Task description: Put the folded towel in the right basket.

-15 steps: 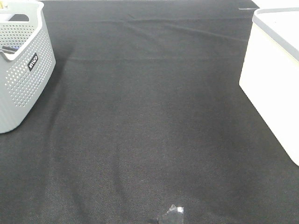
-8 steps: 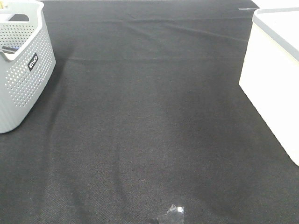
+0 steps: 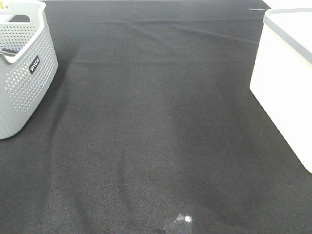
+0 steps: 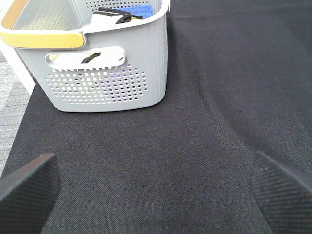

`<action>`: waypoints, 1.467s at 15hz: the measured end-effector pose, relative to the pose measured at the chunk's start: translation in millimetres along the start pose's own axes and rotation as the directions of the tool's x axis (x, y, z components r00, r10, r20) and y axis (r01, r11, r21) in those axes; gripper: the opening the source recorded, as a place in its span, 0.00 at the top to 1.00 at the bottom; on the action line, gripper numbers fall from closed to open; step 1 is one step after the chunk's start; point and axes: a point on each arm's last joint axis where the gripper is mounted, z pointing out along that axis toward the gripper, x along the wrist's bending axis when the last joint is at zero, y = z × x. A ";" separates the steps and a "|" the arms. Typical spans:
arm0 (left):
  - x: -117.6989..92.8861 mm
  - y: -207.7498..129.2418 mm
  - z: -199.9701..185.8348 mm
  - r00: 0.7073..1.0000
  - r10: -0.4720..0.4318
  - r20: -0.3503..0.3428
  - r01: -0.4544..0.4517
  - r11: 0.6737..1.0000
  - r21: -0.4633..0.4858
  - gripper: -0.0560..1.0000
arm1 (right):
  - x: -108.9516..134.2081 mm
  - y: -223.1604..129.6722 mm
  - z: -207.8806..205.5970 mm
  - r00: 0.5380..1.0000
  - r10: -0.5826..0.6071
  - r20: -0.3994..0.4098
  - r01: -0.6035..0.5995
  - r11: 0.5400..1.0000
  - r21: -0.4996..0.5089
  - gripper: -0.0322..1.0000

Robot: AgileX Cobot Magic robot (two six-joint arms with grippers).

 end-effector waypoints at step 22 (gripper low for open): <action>0.1 0.0 0.0 1.000 0.001 -0.001 -0.001 1.000 0.000 0.01 | -18.8 -267.0 -9.5 0.998 -0.056 -0.038 0.033 0.893 -0.449 0.04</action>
